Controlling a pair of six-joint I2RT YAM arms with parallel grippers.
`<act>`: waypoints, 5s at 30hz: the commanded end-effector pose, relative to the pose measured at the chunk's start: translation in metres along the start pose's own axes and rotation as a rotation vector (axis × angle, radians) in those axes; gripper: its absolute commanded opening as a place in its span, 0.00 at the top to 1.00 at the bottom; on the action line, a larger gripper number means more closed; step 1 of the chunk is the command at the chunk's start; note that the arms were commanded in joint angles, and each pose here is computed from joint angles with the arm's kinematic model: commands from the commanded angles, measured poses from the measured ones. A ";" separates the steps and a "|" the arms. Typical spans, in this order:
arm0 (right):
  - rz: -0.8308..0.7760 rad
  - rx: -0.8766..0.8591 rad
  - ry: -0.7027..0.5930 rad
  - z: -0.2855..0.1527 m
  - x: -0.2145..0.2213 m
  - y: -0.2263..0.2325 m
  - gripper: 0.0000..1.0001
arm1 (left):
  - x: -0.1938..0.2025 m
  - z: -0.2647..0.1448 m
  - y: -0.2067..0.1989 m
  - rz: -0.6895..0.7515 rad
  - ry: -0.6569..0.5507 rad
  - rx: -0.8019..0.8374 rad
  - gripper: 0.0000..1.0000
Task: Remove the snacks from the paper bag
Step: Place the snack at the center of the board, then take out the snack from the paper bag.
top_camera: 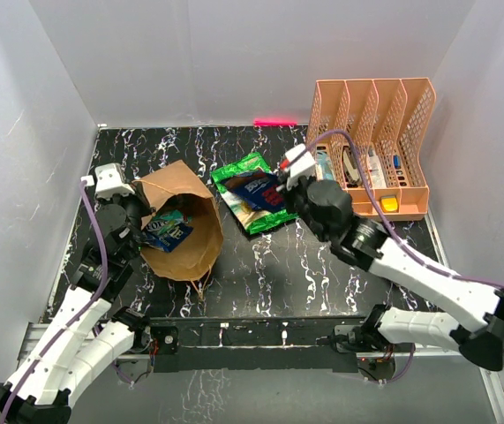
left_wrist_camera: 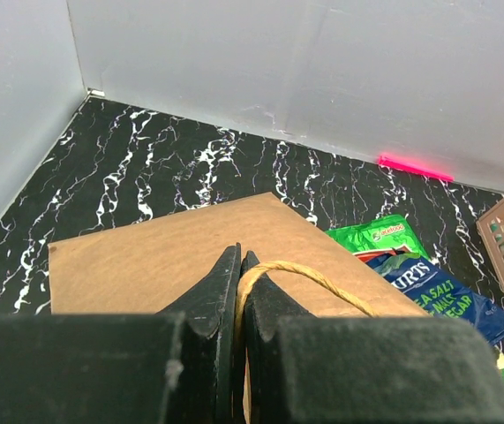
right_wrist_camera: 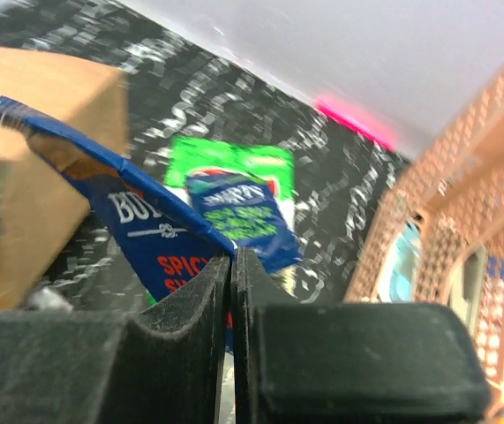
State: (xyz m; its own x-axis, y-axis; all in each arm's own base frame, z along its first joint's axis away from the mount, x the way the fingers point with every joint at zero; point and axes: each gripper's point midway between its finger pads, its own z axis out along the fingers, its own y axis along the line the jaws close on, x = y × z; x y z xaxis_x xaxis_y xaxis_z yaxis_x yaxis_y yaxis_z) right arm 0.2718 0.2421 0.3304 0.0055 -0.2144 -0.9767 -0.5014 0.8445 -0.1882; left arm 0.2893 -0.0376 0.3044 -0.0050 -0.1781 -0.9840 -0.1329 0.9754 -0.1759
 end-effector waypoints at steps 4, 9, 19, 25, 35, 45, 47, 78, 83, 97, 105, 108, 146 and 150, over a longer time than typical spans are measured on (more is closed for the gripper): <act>0.248 0.077 0.064 0.057 0.003 -0.051 0.92 | -0.018 -0.006 0.003 -0.034 -0.048 -0.010 1.00; 0.368 -0.013 0.160 0.086 0.019 -0.045 0.92 | -0.020 -0.007 0.004 -0.038 -0.055 -0.013 1.00; 0.623 -0.319 0.302 0.124 0.037 -0.015 0.92 | -0.020 -0.007 0.003 -0.037 -0.054 -0.010 1.00; 0.704 -0.275 0.575 0.164 0.148 -0.038 0.92 | -0.019 -0.006 0.004 -0.033 -0.052 -0.014 1.00; 0.519 -0.089 0.701 0.200 0.215 -0.083 0.92 | -0.019 -0.006 0.004 -0.034 -0.054 -0.013 1.00; 0.503 -0.094 0.724 0.192 0.212 -0.083 0.86 | -0.018 -0.006 0.004 -0.035 -0.051 -0.012 1.00; 0.521 -0.084 0.721 0.188 0.202 -0.084 0.75 | -0.019 -0.007 0.004 -0.037 -0.052 -0.010 1.00; -0.118 -0.399 0.155 0.037 0.038 0.185 0.06 | -0.019 -0.009 0.004 -0.043 -0.048 -0.008 1.00; -0.349 -0.707 -0.156 0.008 0.021 0.246 0.03 | -0.020 -0.010 0.004 -0.047 -0.050 -0.006 1.00; -0.741 -0.845 -0.455 0.076 0.039 0.279 0.05 | -0.022 -0.013 0.006 -0.055 -0.059 -0.007 1.00; -0.872 -0.776 -0.360 0.154 0.083 0.266 0.02 | -0.023 -0.013 0.008 -0.057 -0.065 -0.016 1.00; -0.907 -0.726 -0.346 0.178 0.086 0.266 0.01 | -0.024 -0.013 0.007 -0.058 -0.065 -0.011 1.00; -0.667 -0.689 -0.273 0.129 0.035 0.246 0.92 | -0.021 -0.012 0.005 -0.051 -0.056 -0.010 1.00; -0.628 -0.691 -0.265 0.101 0.027 0.228 0.92 | -0.020 -0.011 0.005 -0.048 -0.052 -0.011 1.00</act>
State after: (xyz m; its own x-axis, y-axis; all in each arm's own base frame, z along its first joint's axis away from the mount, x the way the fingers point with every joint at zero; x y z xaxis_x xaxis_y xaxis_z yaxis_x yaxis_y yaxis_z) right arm 0.2521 0.5000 0.1900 0.6094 -0.4142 -0.6760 -0.7427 0.0000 -0.6696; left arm 0.2785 -0.0333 0.3118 0.0209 -0.2034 -0.9789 -0.1316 0.9700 -0.2044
